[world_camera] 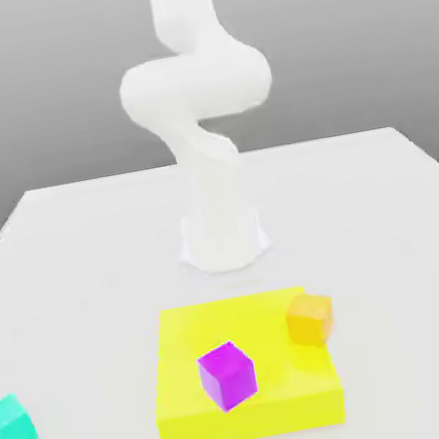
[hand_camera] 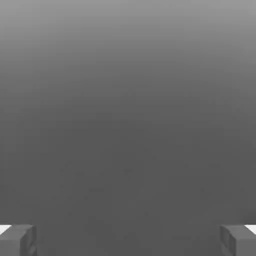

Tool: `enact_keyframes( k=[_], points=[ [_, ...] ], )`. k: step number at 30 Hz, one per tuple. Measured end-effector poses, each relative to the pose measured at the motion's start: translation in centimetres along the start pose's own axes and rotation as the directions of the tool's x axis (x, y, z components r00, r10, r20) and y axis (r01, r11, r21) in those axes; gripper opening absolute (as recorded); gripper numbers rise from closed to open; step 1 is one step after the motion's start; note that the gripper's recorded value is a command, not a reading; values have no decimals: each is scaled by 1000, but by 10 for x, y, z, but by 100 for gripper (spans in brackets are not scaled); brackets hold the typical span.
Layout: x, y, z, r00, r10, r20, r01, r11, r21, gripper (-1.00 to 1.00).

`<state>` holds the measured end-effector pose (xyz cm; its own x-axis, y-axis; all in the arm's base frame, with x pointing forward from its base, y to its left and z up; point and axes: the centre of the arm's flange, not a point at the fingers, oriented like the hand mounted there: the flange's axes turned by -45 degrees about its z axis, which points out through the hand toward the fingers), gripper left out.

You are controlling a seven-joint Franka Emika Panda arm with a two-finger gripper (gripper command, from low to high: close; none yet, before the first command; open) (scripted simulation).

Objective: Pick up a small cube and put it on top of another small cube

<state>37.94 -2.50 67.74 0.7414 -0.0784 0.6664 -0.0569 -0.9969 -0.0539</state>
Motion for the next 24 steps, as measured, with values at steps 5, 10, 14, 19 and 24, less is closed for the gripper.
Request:
enact_keyframes(
  k=[5, 10, 14, 19, 24],
  points=[
    [-8, 56, 93, 981, 139, 131, -137, 990, -27, 0],
    [-37, 116, 177, 929, 281, 242, -267, 960, -88, 0],
    [-76, 165, 235, 864, 394, 314, -361, 919, -160, 0],
    [-143, 233, 292, 752, 544, 372, -465, 838, -284, 0],
    [-220, 284, 336, 633, 657, 409, -517, 752, -409, 0]
  ],
)
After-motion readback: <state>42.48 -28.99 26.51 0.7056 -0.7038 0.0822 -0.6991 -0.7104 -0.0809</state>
